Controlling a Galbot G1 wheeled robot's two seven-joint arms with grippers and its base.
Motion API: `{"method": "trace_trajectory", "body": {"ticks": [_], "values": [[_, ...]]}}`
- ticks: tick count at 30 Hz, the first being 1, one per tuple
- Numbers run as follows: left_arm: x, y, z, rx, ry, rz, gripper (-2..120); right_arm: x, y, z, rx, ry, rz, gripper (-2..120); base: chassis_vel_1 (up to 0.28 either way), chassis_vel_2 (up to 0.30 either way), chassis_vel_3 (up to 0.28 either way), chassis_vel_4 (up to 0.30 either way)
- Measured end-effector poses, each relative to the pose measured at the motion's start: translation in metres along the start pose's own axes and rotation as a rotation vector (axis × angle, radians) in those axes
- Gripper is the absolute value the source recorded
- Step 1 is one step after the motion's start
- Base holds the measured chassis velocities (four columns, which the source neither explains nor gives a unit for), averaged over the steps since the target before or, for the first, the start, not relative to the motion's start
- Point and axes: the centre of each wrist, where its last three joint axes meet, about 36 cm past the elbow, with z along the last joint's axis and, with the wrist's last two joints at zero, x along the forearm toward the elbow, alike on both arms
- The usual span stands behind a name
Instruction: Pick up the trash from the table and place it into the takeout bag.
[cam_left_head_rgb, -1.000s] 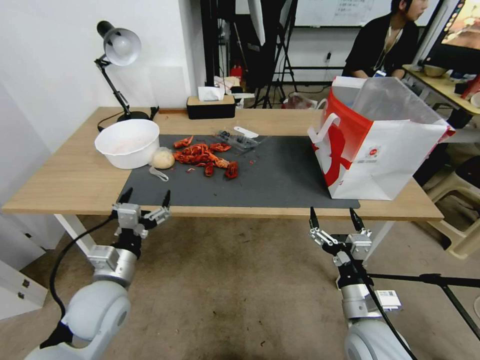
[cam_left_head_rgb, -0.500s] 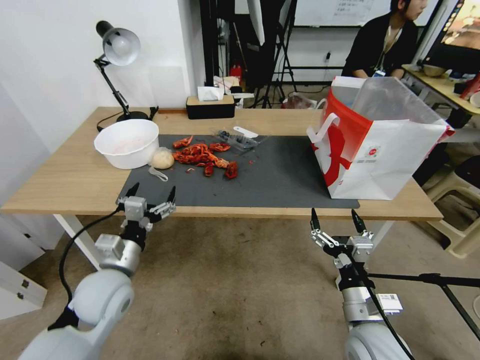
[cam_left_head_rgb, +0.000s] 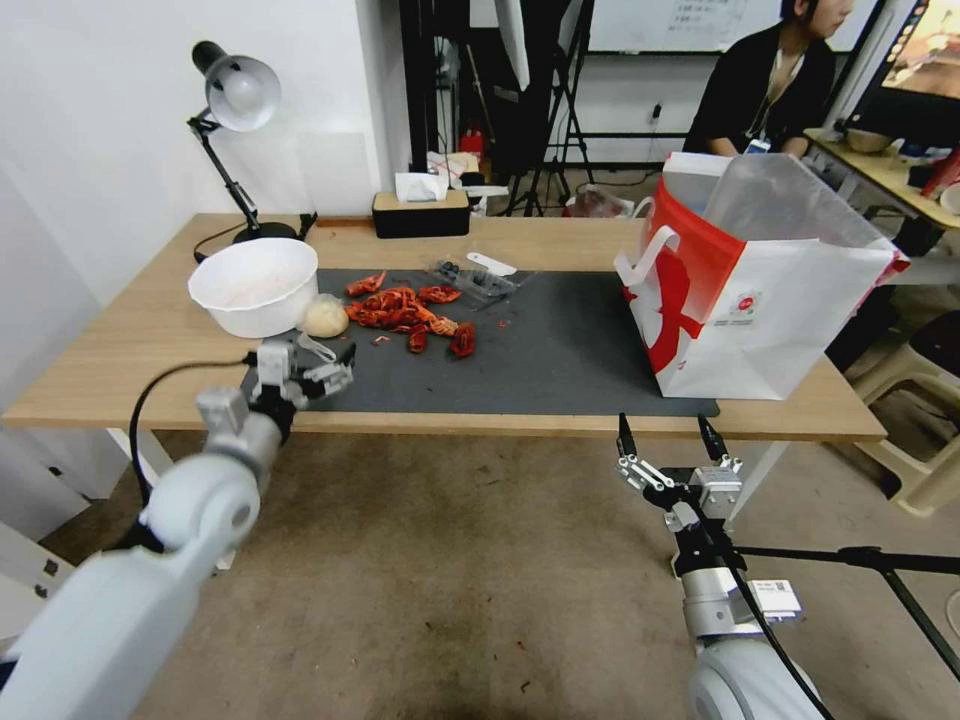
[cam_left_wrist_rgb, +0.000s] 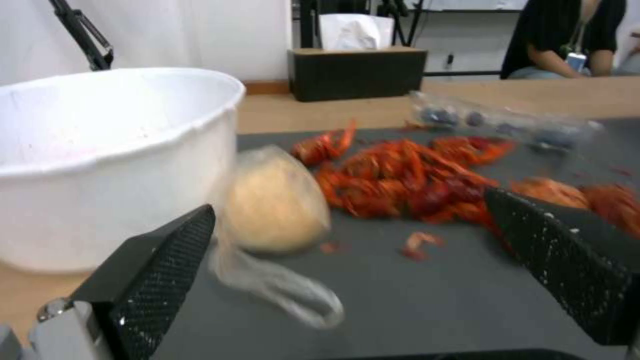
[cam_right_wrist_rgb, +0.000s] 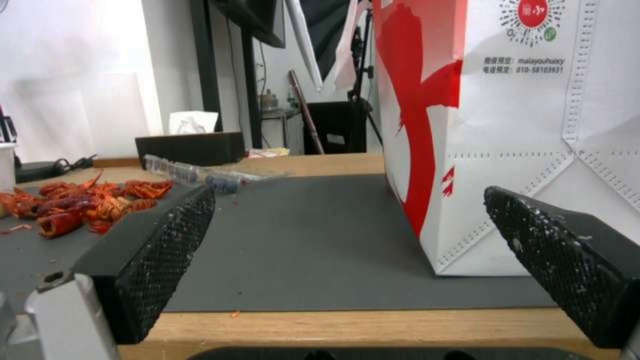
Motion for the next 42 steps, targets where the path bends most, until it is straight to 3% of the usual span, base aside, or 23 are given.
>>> {"method": "trace_trajectory", "body": {"ticks": [10, 24, 30, 32, 42], "values": [[-0.038, 0.032, -0.010, 0.053, 0.114, -0.083, 100, -0.009, -0.002, 0.002, 0.000, 0.001, -0.009, 100, 0.000, 0.000, 0.000, 0.000], [-0.068, 0.023, -0.010, 0.091, 0.167, -0.071, 100, -0.010, -0.004, 0.003, 0.002, 0.003, -0.002, 100, 0.000, 0.000, 0.000, 0.000], [-0.077, 0.023, -0.007, 0.087, 0.179, -0.075, 93, -0.010, -0.004, 0.003, 0.001, 0.003, -0.001, 100, 0.000, 0.000, 0.000, 0.000], [-0.081, 0.023, -0.006, 0.087, 0.181, -0.077, 80, -0.010, -0.004, 0.003, 0.001, 0.004, -0.001, 100, 0.000, 0.000, 0.000, 0.000], [-0.093, 0.024, -0.005, 0.086, 0.183, -0.080, 47, -0.012, -0.004, 0.005, 0.002, 0.004, 0.002, 100, 0.000, 0.000, 0.000, 0.000]]}}
